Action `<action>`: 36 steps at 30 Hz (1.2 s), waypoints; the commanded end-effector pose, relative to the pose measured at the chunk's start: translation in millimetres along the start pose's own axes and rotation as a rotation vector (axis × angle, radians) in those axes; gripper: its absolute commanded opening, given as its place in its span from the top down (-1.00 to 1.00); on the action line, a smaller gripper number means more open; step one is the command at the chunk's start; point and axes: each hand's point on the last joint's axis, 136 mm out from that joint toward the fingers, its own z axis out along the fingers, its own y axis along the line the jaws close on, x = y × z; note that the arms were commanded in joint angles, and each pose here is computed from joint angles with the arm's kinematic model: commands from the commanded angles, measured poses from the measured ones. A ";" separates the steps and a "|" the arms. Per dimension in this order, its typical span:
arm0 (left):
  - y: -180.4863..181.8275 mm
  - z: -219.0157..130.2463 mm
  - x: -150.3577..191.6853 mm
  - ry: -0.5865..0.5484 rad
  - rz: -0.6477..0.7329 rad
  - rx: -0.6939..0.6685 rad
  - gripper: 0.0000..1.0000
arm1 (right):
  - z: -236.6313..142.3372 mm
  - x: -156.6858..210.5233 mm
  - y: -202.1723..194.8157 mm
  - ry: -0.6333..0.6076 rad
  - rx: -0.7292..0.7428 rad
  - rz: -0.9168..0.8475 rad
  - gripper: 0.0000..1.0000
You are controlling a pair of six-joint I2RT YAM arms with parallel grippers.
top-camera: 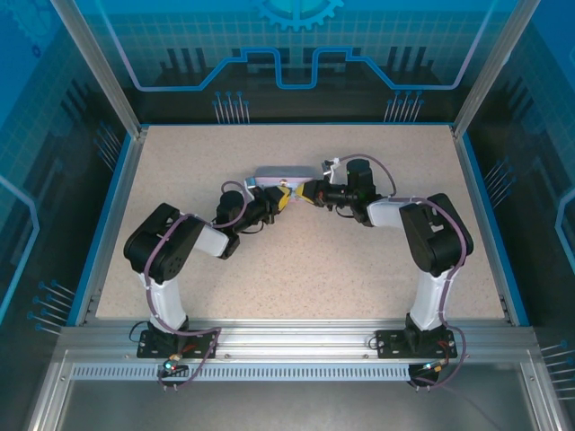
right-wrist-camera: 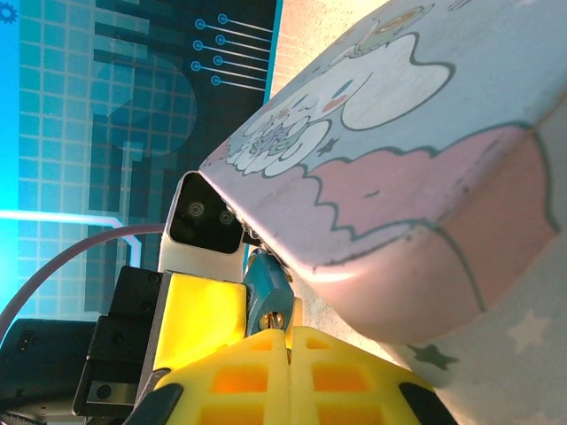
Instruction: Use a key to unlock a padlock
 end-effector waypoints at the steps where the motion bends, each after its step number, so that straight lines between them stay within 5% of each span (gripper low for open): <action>1: -62.5 -4.9 71.5 0.295 0.108 0.199 1.00 | 12.5 6.3 -23.9 0.001 0.025 0.076 1.00; 14: -68.5 -4.8 73.5 0.303 0.120 0.213 1.00 | 20.7 8.6 27.9 0.047 -0.200 -0.065 1.00; 26: -77.2 -10.6 82.2 0.339 0.143 0.230 1.00 | 5.1 -5.8 -7.0 0.057 -0.028 -0.035 1.00; 36: -78.6 -13.8 89.3 0.379 0.159 0.231 1.00 | 14.7 -4.9 12.4 0.124 -0.002 -0.061 1.00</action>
